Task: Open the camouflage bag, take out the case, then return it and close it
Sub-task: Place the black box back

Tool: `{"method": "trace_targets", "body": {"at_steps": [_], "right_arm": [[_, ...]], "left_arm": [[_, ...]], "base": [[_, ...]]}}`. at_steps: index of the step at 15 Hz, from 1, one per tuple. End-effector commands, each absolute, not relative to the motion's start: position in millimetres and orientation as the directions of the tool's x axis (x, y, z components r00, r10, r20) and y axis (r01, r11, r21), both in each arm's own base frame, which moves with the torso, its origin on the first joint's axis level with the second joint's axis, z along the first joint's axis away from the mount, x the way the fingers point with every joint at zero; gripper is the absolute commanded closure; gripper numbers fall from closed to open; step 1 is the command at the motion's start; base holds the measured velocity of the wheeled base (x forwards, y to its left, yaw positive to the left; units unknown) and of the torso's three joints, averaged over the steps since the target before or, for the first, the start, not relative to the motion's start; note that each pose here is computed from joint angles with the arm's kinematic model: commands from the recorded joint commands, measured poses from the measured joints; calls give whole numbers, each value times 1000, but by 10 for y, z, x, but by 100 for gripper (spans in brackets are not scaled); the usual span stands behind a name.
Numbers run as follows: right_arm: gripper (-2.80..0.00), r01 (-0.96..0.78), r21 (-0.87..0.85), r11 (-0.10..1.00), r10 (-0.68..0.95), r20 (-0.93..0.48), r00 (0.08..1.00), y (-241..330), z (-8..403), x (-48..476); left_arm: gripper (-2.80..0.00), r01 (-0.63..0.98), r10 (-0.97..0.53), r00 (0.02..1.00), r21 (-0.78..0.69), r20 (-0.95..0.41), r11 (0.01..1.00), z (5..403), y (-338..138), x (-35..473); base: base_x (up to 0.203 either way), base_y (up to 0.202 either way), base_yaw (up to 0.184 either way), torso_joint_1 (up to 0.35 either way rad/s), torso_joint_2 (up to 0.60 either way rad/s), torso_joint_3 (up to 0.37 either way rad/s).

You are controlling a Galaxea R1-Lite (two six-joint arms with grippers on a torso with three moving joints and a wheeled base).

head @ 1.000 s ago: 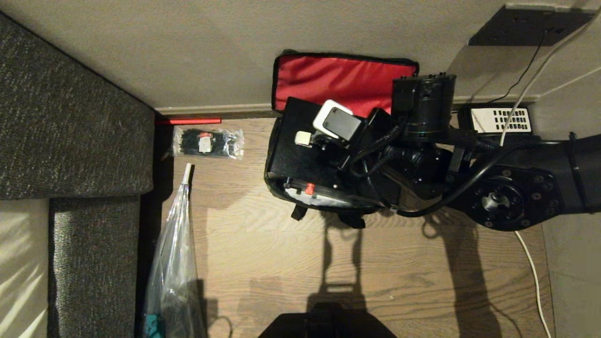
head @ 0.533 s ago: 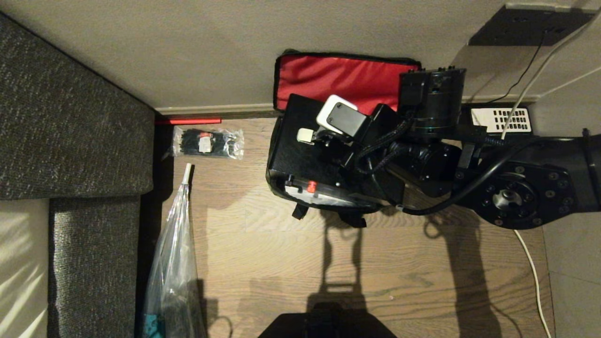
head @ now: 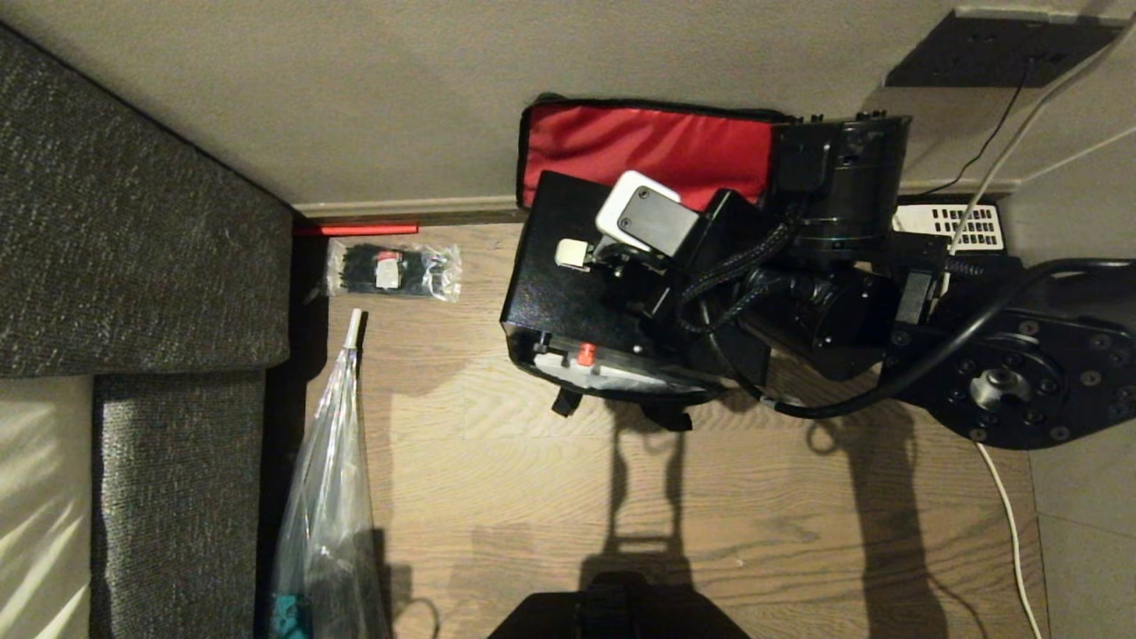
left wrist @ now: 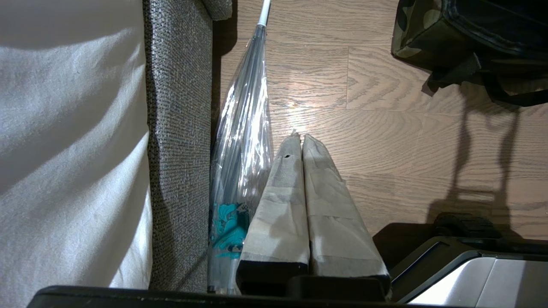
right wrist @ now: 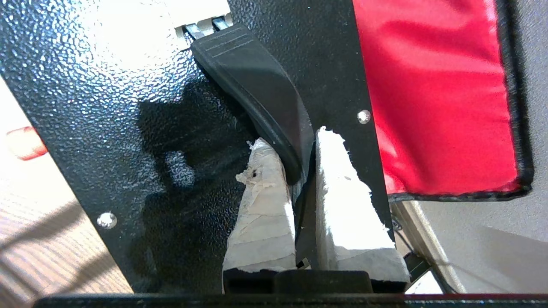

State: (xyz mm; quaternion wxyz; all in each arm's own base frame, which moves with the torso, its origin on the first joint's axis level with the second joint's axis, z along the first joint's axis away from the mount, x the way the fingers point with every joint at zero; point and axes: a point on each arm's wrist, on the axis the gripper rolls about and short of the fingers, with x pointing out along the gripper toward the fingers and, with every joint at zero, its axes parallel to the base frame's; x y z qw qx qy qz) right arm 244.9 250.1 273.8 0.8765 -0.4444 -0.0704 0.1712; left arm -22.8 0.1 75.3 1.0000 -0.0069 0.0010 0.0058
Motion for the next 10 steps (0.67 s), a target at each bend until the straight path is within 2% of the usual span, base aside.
{"method": "trace_targets", "body": {"at_steps": [1,10], "right_arm": [[0,-234,-806,544,363,-25,931,2457,2755,2395],[0,-233,-811,536,361,-29,932,2414,2748,2364]], "left_arm": [[0,-12,12,1000,-15,-3,1000,744,1,-227],[0,-12,12,1000,-14,-3,1000,744,1,-227]], "base": [[0,0,0,0,0,0],[0,0,0,0,0,0]]}}
